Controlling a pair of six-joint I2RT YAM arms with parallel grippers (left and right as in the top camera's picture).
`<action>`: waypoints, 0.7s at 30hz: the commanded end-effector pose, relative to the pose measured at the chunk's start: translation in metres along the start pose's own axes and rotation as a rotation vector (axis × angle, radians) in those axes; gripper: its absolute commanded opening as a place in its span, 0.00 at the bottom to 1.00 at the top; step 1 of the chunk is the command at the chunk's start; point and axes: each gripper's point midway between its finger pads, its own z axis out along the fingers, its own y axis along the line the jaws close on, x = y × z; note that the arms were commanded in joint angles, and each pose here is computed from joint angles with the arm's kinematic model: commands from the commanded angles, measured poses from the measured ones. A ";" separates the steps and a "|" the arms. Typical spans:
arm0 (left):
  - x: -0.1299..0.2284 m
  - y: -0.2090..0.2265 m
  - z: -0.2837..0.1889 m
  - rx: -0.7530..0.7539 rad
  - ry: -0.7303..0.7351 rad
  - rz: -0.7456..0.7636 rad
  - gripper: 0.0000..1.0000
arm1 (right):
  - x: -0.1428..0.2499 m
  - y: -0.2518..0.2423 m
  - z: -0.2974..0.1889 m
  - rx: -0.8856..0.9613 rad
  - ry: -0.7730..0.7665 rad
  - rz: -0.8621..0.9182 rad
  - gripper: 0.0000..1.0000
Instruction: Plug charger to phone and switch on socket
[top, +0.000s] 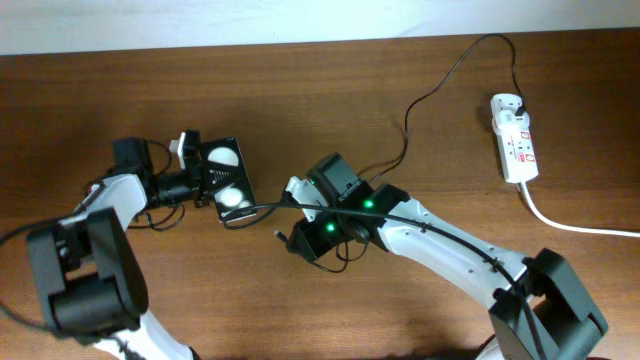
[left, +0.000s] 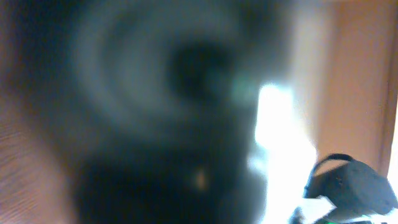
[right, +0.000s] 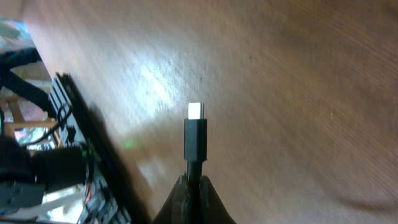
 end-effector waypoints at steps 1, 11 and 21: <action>-0.004 -0.051 -0.014 -0.046 -0.056 0.103 0.00 | -0.001 0.013 -0.027 -0.008 -0.039 -0.011 0.04; 0.009 -0.050 0.014 -0.190 -0.048 0.172 0.00 | 0.008 -0.010 -0.018 0.026 -0.120 0.040 0.04; -0.009 -0.047 0.012 -0.235 -0.104 0.253 0.00 | -0.003 -0.006 -0.019 0.007 -0.163 0.032 0.04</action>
